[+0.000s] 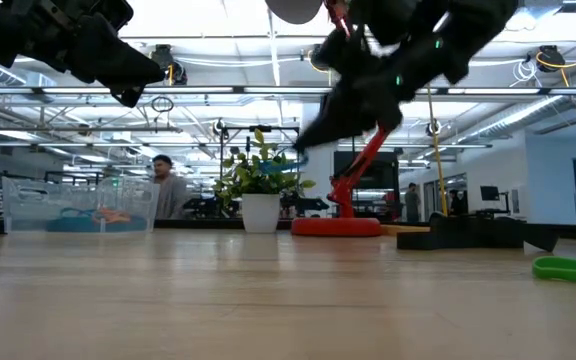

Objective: Pick and place rubber bands into bin
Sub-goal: Put the blue rubber band into the transparent bin

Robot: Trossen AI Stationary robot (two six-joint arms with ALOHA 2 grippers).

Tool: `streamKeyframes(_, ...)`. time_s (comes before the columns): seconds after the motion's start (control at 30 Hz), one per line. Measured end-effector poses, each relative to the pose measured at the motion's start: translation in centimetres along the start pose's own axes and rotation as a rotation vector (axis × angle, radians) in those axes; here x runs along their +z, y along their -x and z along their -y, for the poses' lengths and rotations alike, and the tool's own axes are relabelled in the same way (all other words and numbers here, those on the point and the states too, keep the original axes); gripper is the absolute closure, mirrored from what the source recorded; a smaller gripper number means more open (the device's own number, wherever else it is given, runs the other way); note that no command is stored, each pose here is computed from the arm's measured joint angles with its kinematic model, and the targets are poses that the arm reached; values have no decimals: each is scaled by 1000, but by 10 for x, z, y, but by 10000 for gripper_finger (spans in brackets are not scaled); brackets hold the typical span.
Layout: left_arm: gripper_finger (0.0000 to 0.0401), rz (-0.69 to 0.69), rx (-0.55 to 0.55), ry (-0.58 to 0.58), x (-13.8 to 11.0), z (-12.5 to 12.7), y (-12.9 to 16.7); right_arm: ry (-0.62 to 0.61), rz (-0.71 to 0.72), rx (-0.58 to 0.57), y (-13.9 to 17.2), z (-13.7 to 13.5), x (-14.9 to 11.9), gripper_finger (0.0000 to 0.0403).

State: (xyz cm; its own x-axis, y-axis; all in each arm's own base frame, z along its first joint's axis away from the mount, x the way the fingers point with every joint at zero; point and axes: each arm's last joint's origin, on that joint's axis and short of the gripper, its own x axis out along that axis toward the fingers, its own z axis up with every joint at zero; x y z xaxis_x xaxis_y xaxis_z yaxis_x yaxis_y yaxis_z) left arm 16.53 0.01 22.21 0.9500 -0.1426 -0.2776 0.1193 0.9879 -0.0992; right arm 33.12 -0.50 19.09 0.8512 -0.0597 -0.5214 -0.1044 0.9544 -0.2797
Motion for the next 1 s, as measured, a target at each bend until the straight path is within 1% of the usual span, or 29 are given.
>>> streamKeyframes(0.13, 336, 2, 36, 5, 0, -1, 0, 33, 75, -115, 28, 10, 21, 402)
streamKeyframes(0.2, 336, 5, 58, 15, 0, -2, 0, 44, 97, -142, 37, 13, 26, 402)
streamKeyframes(0.3, 336, 7, 78, 28, 0, -2, 0, 45, 116, -153, 42, 15, 30, 402)
streamKeyframes(0.43, 336, 11, 101, 11, 1, -3, 0, 46, 107, -148, 40, 14, 28, 403)
streamKeyframes(0.53, 336, -4, 95, -88, 0, -3, -3, 47, 96, -144, 37, 13, 26, 403)
streamKeyframes(0.63, 336, 0, 114, -186, 0, -5, -9, 47, 90, -142, 34, 12, 24, 403)
streamKeyframes(0.73, 336, 28, 125, -243, 2, -7, -19, 47, 82, -138, 31, 12, 23, 403)
streamKeyframes(0.83, 336, 51, 116, -247, 2, -8, -29, 40, 84, -137, 31, 12, 23, 403)
streamKeyframes(1.0, 330, 46, 122, -234, -4, -11, -45, 39, 82, -135, 30, 11, 23, 403)
